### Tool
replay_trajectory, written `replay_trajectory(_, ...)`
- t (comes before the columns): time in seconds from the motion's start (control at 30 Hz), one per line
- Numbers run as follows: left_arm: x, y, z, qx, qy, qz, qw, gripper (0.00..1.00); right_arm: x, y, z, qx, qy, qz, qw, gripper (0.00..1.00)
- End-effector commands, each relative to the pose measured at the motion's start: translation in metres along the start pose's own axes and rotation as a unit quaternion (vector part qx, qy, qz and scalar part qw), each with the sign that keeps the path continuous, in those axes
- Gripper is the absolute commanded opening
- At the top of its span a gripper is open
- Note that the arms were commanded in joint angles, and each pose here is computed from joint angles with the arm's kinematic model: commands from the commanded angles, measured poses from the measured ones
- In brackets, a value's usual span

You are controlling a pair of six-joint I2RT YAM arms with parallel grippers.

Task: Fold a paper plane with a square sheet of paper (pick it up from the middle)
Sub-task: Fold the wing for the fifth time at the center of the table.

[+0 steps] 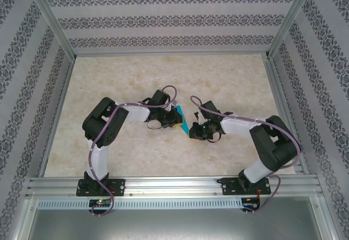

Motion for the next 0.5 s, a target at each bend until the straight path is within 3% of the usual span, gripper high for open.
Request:
replay_trajectory(0.0, -0.001, -0.009, 0.043, -0.071, 0.046, -0.006, 0.996, 0.14, 0.033, 0.008, -0.018, 0.043, -0.04, 0.054, 0.997, 0.12)
replay_trajectory(0.23, -0.002, -0.007, 0.034, -0.056, 0.034, -0.005, 0.998, 0.14, -0.024, 0.043, 0.027, -0.01, 0.022, -0.065, 0.998, 0.14)
replay_trajectory(0.47, -0.003, -0.004, 0.024, -0.041, 0.022, -0.007, 0.999, 0.14, -0.059, 0.023, 0.035, -0.016, 0.029, -0.076, 0.997, 0.11)
Point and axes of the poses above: each hand's point on the last joint's axis, 136 mm out from that joint toward the fingers, its own y axis back along the fingers, its own z axis along the line the jaws close on, x = y × z, the point moved 4 cm from there along y, back along the fingers, and after that the axes turned 5 degrees about y, right-handed, at the moved point
